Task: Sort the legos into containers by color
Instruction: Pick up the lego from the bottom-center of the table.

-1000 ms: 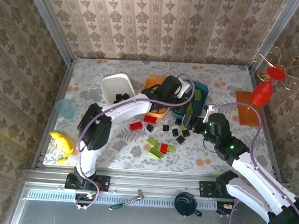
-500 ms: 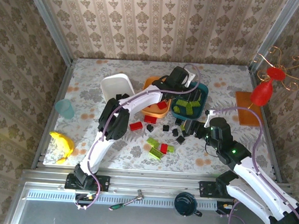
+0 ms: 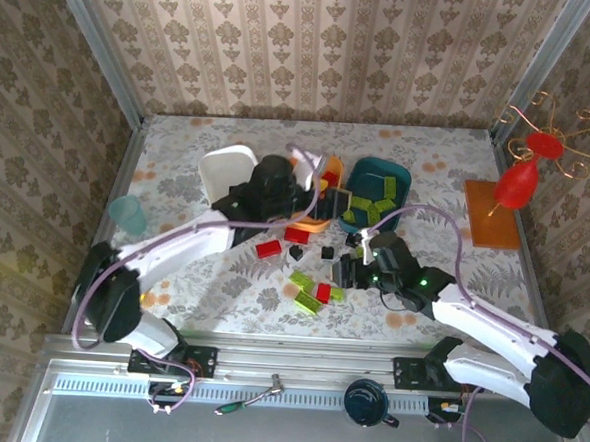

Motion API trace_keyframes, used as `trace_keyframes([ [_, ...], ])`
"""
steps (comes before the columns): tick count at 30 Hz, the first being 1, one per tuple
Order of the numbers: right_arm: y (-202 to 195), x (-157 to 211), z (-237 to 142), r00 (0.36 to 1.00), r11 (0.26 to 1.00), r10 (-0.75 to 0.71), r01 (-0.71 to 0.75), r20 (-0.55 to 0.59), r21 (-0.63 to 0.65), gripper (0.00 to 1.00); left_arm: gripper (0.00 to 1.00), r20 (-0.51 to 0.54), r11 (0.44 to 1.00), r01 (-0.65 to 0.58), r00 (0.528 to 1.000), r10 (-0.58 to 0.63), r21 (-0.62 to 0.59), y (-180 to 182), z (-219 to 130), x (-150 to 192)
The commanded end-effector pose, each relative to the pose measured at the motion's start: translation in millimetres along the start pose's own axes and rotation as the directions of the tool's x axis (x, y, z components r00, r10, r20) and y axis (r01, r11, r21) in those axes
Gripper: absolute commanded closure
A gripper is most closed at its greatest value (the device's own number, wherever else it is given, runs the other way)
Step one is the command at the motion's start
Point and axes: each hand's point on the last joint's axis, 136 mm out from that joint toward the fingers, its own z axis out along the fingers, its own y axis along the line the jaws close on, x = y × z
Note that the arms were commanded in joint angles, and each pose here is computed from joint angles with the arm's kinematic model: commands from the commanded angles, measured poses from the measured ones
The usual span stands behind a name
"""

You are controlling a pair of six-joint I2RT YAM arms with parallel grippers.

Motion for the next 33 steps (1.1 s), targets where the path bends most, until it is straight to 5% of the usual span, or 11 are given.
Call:
trace_keyframes([
  [1,13,4,8,0.995,0.996,-0.086,0.086,-0.041,-0.006,0.3,0.04,-0.01,0.998,0.017,1.0,-0.017,-0.053,5,-26,33],
  [7,54,16,25,0.954,0.961,-0.274,0.268,-0.123,-0.064,0.3,0.0,-0.017,0.98,-0.02,1.0,0.017,-0.197,13,-93,70],
  [17,84,45,71,0.838,0.887,-0.45,0.46,-0.309,-0.044,0.39,0.0,0.145,0.938,0.009,0.988,0.044,-0.347,32,-198,67],
  [33,63,69,71,0.754,0.826,-0.478,0.56,-0.45,0.061,0.38,0.0,0.125,0.935,0.007,0.991,0.04,-0.356,36,-204,76],
])
